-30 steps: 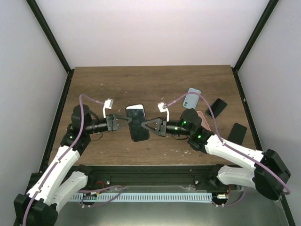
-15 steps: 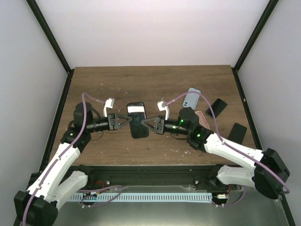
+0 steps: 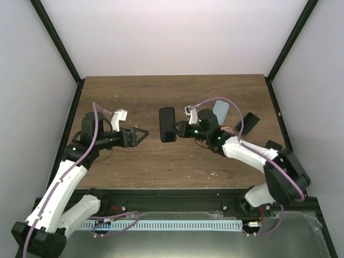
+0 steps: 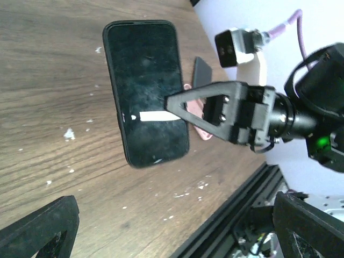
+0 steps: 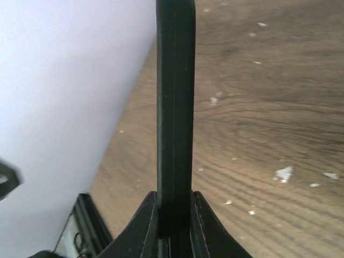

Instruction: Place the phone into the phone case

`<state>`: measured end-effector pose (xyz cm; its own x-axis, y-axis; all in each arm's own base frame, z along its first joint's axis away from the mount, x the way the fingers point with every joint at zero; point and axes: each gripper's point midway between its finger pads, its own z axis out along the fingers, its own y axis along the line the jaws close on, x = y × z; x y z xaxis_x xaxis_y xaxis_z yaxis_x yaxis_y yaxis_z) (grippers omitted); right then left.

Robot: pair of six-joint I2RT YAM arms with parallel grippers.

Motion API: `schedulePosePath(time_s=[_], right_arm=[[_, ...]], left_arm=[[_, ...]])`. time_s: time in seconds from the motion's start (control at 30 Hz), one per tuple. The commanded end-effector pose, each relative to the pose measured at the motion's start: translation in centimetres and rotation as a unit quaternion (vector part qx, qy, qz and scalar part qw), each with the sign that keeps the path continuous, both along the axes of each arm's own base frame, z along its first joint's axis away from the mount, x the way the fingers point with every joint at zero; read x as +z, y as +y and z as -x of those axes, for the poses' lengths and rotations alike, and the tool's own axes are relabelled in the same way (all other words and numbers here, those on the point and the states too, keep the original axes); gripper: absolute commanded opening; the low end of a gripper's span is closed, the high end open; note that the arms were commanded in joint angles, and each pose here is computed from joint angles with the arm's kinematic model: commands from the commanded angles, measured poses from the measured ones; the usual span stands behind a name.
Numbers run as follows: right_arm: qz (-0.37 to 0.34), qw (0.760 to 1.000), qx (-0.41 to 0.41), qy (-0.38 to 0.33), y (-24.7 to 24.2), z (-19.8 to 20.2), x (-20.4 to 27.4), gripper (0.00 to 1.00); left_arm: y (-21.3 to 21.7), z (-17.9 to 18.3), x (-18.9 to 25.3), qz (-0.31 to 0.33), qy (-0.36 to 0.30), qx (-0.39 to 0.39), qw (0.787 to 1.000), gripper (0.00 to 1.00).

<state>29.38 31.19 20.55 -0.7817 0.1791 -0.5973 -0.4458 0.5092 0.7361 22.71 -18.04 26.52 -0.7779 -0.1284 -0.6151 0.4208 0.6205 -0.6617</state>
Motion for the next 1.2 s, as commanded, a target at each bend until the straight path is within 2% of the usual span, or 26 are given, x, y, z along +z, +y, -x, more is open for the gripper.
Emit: schedulePosePath(time_s=[0.0, 0.1, 0.13, 0.27, 0.37, 0.5, 0.67, 1.03, 1.17], right_arm=[[0.001, 1.000, -0.016, -0.015, 0.5, -4.1, -0.1, 0.01], [-0.027, 0.999, 0.006, 0.023, 0.8, -5.5, -1.7, 0.01], [-0.049, 0.998, 0.019, 0.029, 0.8, -5.6, -1.4, 0.01], [-0.099, 0.994, 0.041, 0.025, 1.1, -5.1, 1.8, 0.01], [-0.140, 0.988, 0.052, 0.033, 0.9, -3.7, 4.2, 0.01], [-0.188, 0.979, 0.060, 0.054, 0.7, -1.5, 6.0, 0.01], [-0.231, 0.969, 0.062, 0.060, 0.9, 0.5, 7.2, 0.01], [-0.250, 0.964, 0.072, 0.051, 2.2, 1.8, 8.7, 0.01], [-0.253, 0.964, 0.068, 0.054, 2.4, 2.0, 8.4, 0.01]], left_arm=[[1.2, 0.4, -1.3, -0.052, -0.015, 0.007, 0.999, 1.00], [1.7, 0.1, -2.3, -0.057, -0.005, 0.028, 0.998, 0.99], [1.8, -0.1, -2.8, -0.050, 0.012, 0.041, 0.998, 0.96], [-0.6, 0.9, -3.3, 0.043, 0.071, 0.002, 0.997, 0.78], [-1.7, 1.0, -3.2, 0.118, 0.106, -0.003, 0.987, 0.72], [-2.8, 0.4, -2.6, 0.195, 0.116, -0.016, 0.974, 0.71], [-3.6, -0.8, -2.4, 0.216, 0.137, -0.018, 0.966, 0.71], [-4.6, -1.4, -3.6, 0.253, 0.184, -0.021, 0.950, 0.69], [-4.7, -1.7, -3.8, 0.266, 0.189, -0.020, 0.945, 0.59]])
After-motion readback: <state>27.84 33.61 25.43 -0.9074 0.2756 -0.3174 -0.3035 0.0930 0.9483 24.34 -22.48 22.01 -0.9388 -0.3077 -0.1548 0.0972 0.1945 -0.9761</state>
